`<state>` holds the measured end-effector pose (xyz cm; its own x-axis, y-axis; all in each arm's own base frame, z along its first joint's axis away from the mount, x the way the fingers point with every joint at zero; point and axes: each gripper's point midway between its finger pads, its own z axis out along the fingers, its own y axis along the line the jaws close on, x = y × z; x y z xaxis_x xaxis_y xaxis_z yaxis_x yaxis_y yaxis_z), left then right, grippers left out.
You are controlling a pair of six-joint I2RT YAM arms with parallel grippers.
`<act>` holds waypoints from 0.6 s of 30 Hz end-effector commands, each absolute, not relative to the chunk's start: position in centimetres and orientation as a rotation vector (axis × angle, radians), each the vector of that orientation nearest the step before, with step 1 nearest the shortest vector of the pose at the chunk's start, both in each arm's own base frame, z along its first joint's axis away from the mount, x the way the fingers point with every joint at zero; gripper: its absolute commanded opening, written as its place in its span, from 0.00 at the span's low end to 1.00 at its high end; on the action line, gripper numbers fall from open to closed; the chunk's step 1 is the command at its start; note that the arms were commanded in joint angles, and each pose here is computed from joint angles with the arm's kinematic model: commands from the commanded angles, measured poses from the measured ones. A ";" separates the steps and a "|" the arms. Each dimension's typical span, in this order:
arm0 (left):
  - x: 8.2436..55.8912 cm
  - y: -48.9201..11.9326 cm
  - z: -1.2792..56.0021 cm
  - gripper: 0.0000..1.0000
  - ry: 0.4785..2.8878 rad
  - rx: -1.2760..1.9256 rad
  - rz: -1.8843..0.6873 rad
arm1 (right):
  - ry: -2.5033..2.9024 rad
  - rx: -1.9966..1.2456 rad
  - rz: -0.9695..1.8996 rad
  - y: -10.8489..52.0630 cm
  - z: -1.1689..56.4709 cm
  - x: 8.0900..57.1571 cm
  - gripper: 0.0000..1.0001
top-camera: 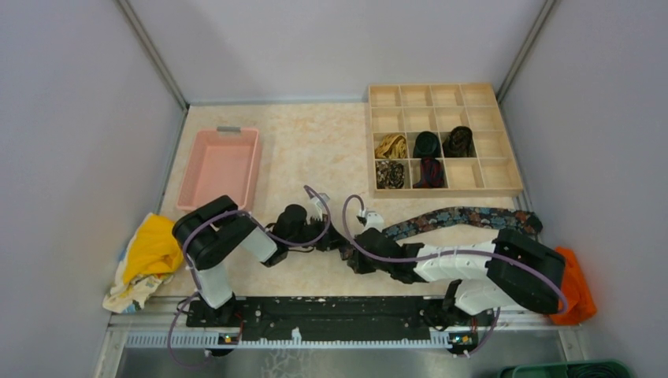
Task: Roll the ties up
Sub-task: Roll the tie at the center of the board.
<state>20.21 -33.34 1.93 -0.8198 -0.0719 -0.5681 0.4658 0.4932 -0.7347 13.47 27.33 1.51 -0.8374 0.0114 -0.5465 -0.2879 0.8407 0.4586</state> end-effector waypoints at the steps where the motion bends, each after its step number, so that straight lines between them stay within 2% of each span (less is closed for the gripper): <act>1: 17.0 -32.8 -0.5 0.00 2.308 0.371 -1.298 | 2.498 -0.253 0.478 24.9 -0.9 14.5 0.00; 9: 15.5 -32.2 -1.5 0.00 2.349 0.369 -1.247 | 2.494 -0.338 0.422 25.3 -0.3 15.2 0.00; 13: 17.5 -30.7 -2.5 0.00 2.380 0.341 -1.031 | 2.496 -0.363 0.452 24.9 1.2 14.4 0.00; 18: 22.6 -28.6 -1.5 0.00 2.353 0.246 -0.725 | 2.471 -0.340 0.507 24.0 4.0 13.5 0.00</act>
